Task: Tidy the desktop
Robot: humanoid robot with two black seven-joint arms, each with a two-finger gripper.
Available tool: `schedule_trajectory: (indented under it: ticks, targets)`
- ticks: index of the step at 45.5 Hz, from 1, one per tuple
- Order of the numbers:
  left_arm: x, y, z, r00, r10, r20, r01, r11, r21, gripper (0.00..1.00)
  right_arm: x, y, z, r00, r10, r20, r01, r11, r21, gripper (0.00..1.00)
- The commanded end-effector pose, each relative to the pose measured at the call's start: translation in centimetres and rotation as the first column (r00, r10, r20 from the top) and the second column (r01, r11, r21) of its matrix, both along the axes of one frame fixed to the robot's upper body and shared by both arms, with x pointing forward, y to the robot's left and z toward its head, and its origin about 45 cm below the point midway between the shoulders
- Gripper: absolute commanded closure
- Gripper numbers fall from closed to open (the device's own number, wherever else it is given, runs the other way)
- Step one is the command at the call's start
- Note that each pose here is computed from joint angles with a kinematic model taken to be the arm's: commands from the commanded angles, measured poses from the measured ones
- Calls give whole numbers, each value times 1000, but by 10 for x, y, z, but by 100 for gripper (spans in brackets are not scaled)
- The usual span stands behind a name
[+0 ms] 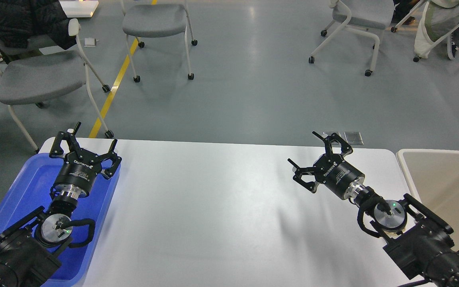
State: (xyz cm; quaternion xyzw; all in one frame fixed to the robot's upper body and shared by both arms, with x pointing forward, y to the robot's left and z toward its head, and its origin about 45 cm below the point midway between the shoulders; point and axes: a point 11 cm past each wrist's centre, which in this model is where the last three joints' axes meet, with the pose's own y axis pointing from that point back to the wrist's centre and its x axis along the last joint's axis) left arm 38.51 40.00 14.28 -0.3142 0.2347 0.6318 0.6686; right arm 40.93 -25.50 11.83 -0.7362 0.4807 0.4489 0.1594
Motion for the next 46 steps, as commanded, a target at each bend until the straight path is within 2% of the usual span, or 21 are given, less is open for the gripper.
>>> schedule_trajectory:
  ticks: [1, 18, 28, 37, 46]
  targets:
    - [0, 0, 0, 1000, 0, 0, 0, 1000, 0, 0, -1, 2, 1, 1000, 10, 4, -10, 1000, -2, 0]
    - [0, 0, 0, 1000, 1, 0, -1, 1000, -2, 0, 0, -6, 4, 1000, 20, 13, -19, 999, -29, 0]
    - [0, 0, 0, 1000, 2, 0, -2, 1000, -2, 0, -1, -28, 32, 992, 108, 69, -97, 984, -148, 0]
    - [0, 0, 0, 1000, 1, 0, -1, 1000, -2, 0, -1, -56, 62, 984, 136, 118, -105, 967, -234, 0]
    - [0, 0, 0, 1000, 1, 0, -1, 1000, -2, 0, -7, -93, 98, 962, 227, 152, -136, 881, -453, 0]
